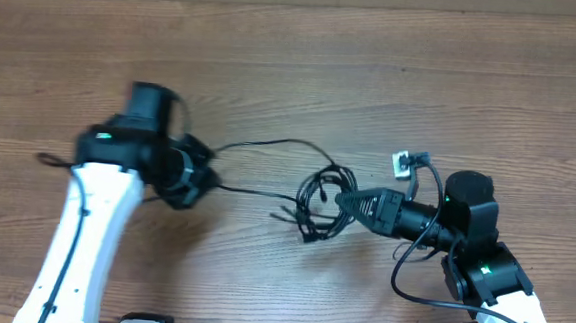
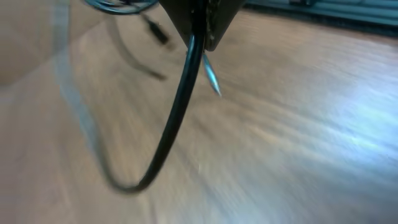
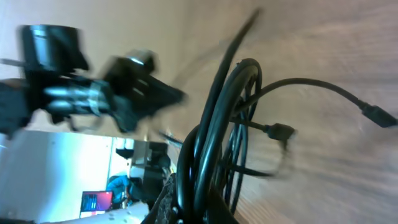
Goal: Untangle cables
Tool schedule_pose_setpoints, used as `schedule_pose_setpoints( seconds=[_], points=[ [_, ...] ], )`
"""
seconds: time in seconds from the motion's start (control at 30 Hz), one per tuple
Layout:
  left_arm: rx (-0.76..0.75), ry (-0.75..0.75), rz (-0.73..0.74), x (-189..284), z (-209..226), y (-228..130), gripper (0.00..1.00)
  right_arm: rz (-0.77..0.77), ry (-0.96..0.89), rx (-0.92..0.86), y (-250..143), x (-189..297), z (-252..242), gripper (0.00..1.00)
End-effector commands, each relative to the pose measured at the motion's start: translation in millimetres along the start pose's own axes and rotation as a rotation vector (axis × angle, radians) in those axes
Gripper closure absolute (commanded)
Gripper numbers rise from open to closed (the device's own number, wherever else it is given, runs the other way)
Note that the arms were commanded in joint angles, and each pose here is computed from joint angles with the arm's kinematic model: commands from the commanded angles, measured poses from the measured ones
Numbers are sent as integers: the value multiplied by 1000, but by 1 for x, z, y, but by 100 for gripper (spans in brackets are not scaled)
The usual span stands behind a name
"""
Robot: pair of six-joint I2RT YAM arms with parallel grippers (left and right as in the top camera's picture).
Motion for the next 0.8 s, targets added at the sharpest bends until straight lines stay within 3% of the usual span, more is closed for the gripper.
schedule_pose_setpoints(
  seconds=[0.0,0.17,0.3,0.5,0.6,0.73,0.77],
  points=[
    [-98,-96,-76,37,-3,25,96,5,3,62,1,2,7,96],
    [34,-78,-88,53,24,49,96,1,-8,58,1,2,5,96],
    [113,-178,1,63,17,47,96,-17,-36,54,4,2,0,96],
    [160,-109,-164,66,32,79,88,-4,-32,44,1,2,0,96],
    [175,-43,-233,67,45,89,91,-2,-32,34,1,2,0,96],
    [202,-52,-236,67,43,90,92,1,-32,28,0,2,0,96],
    [219,-68,-215,66,41,87,85,2,-32,28,0,2,0,96]
  ],
)
Point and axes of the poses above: each gripper's point midway between its finger pads, its own x axis back along the fingers, its own z axis along the line the jaws close on, y = z × x, the point moved 1 cm from there along x, back along the fingers, and after that the axes turned 12 degrees about x, right-handed, at the moved point
